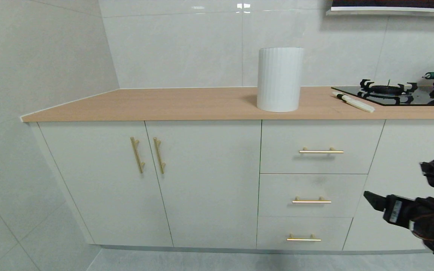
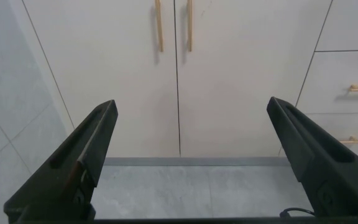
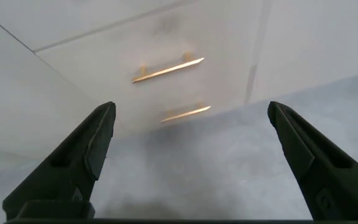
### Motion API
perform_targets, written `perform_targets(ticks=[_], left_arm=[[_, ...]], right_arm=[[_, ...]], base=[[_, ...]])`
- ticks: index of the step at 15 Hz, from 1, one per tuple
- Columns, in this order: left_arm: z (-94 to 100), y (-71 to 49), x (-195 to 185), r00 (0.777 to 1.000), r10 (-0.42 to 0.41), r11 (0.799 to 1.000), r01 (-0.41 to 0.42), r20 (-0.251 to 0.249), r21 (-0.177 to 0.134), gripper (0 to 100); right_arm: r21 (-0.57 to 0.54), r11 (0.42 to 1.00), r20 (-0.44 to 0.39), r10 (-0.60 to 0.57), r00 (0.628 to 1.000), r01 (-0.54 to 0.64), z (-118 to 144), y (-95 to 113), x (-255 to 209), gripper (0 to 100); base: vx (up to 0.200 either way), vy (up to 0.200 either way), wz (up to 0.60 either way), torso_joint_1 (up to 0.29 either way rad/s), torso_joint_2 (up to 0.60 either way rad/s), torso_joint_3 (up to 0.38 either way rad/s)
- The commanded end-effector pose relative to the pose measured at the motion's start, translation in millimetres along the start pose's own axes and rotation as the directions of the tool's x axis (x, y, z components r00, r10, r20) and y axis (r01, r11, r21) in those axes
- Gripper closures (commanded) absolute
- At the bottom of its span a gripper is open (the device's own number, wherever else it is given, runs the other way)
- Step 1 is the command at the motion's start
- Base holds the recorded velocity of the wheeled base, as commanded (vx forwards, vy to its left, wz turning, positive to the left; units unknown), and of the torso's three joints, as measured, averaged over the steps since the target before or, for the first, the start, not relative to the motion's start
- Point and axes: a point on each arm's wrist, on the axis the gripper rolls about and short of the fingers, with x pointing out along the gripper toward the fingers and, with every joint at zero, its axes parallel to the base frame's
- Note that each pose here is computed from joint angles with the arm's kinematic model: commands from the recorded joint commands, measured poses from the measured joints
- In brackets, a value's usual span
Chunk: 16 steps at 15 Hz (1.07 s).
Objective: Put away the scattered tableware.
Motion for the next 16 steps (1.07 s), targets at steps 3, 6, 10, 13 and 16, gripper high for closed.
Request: perform_targets(ticks=[3,6,10,13,16], left_arm=[[0.0,0.0,0.0,1.000,0.000,1.000,0.000,0.001,0.000,0],[0.0,0.0,0.0,1.000,0.000,1.000,0.000,0.001,0.000,0],[0.0,0.0,0.0,1.000,0.000,1.000,0.000,0.001,0.000,0],[0.0,0.0,0.0,1.000,0.000,1.000,0.000,0.001,0.000,0],[0.0,0.0,0.0,1.000,0.000,1.000,0.000,0.001,0.000,0]], right_arm=[[-0.071,0.981,0.261,-0.158,0.952,0.183,-20.4,-78.2,-111.4,0],[-0.037,0.930,0.267,-0.343,0.901,0.366,-41.8,-106.1,-148.3,0],[-0.060,0.933,0.344,-0.315,0.885,0.356,-70.5,-121.4,-182.1,0],[-0.011,0.902,0.402,-0.391,0.828,0.431,-74.6,-122.9,-193.5,0],[-0.071,0.971,0.411,-0.180,0.894,0.228,-77.1,-117.8,-186.9,0]], base=[[0.000,0.000,0.00,0.000,0.00,0.000],[0.000,0.000,0.00,0.000,0.00,0.000],[0.000,0.000,0.00,0.000,0.00,0.000],[0.000,0.000,0.00,0.000,0.00,0.000],[0.000,0.000,0.00,0.000,0.00,0.000]])
